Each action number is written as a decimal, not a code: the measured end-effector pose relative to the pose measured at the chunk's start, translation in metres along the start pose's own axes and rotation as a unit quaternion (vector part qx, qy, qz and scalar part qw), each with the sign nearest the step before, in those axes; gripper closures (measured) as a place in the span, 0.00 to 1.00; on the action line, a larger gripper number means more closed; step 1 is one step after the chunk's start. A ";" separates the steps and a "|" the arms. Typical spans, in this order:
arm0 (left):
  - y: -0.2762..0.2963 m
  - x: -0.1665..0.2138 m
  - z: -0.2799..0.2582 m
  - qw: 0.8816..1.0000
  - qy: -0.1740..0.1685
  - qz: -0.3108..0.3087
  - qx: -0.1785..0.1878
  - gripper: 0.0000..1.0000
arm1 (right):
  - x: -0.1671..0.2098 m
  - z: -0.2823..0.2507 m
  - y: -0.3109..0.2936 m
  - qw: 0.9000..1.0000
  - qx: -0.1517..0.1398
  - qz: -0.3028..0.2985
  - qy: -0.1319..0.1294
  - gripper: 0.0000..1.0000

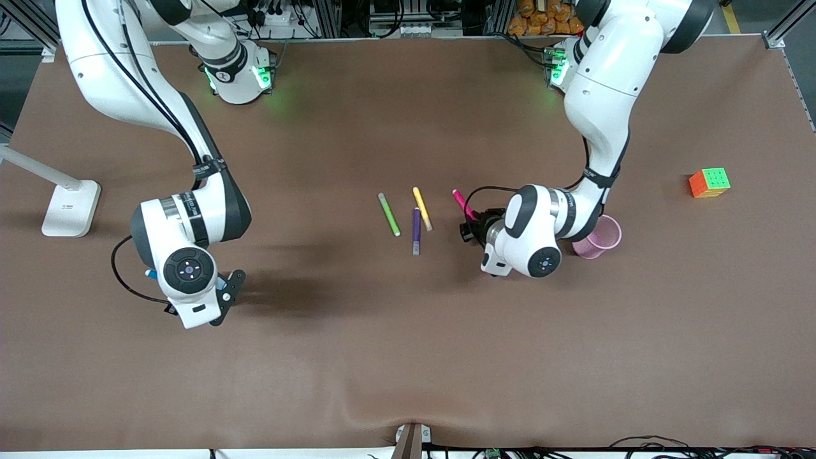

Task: Place pink and blue markers in matching cups

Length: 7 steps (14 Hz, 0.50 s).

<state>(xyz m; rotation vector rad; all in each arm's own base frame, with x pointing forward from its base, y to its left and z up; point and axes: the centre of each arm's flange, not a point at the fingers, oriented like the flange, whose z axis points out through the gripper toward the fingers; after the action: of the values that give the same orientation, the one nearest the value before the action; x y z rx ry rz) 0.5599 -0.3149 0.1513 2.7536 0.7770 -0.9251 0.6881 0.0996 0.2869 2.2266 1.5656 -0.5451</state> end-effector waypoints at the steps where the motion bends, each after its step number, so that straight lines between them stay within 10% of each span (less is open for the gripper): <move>1: -0.002 0.004 -0.021 1.000 0.009 -0.002 -0.016 0.79 | -0.001 0.004 0.000 1.000 0.001 0.000 -0.001 0.83; 7: -0.044 -0.017 -0.183 0.994 0.101 0.020 -0.044 0.79 | 0.001 0.025 -0.003 1.000 0.001 -0.006 0.007 0.83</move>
<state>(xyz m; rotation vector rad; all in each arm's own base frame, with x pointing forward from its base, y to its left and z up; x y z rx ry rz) 0.6222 -0.2328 0.3095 2.8027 0.7697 -0.5957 0.6827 0.0887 0.2650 2.2279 1.5871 -0.5359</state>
